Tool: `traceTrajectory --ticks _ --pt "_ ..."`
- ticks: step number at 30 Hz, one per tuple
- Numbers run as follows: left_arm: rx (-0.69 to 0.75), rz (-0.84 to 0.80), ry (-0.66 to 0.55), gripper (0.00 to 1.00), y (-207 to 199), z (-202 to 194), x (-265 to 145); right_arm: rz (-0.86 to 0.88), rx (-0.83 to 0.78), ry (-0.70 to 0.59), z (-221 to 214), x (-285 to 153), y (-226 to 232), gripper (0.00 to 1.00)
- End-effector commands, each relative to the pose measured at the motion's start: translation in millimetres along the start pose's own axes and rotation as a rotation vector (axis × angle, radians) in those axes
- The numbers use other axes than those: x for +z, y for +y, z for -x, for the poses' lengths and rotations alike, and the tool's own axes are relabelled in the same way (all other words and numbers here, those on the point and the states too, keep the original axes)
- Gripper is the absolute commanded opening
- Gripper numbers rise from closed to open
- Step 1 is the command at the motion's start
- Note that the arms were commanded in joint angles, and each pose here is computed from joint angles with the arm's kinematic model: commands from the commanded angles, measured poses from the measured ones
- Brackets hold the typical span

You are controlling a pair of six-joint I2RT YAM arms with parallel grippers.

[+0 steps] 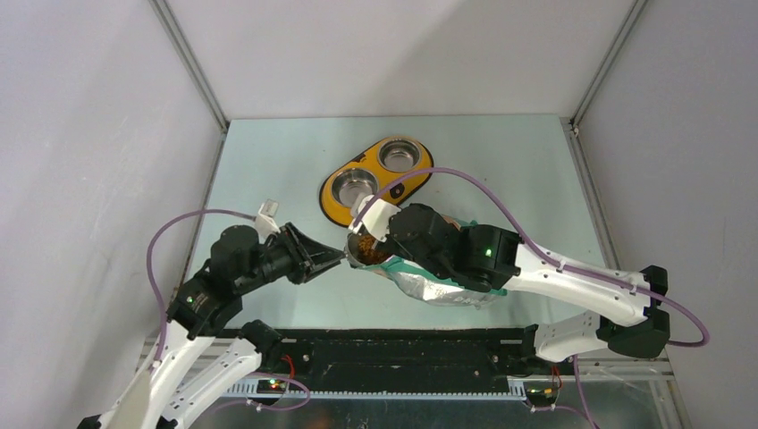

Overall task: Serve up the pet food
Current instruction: Collect the pet food from the pet food bag.

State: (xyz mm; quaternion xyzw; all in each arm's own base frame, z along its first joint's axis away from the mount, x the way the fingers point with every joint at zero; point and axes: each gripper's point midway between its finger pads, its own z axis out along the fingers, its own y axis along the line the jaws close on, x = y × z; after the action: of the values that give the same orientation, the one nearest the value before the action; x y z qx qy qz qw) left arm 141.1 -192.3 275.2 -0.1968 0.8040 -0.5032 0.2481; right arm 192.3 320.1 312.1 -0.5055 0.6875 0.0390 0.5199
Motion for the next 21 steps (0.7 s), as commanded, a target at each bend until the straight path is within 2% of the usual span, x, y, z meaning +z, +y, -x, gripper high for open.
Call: traceTrajectory --ticks 1,5,10,21 --pt "0.059 -0.096 -0.126 0.00 -32 23 -18 -0.012 0.056 -0.093 20 -15 -10 0.00" --pt "0.059 -0.080 -0.141 0.00 -23 23 -22 -0.017 0.053 -0.089 18 -17 -11 0.00" --pt "0.094 -0.173 -0.146 0.00 -28 20 -24 -0.038 0.058 -0.099 18 -21 -17 0.00" --pt "0.042 -0.281 -0.073 0.00 2 9 3 -0.176 0.085 -0.080 8 -33 -52 0.00"
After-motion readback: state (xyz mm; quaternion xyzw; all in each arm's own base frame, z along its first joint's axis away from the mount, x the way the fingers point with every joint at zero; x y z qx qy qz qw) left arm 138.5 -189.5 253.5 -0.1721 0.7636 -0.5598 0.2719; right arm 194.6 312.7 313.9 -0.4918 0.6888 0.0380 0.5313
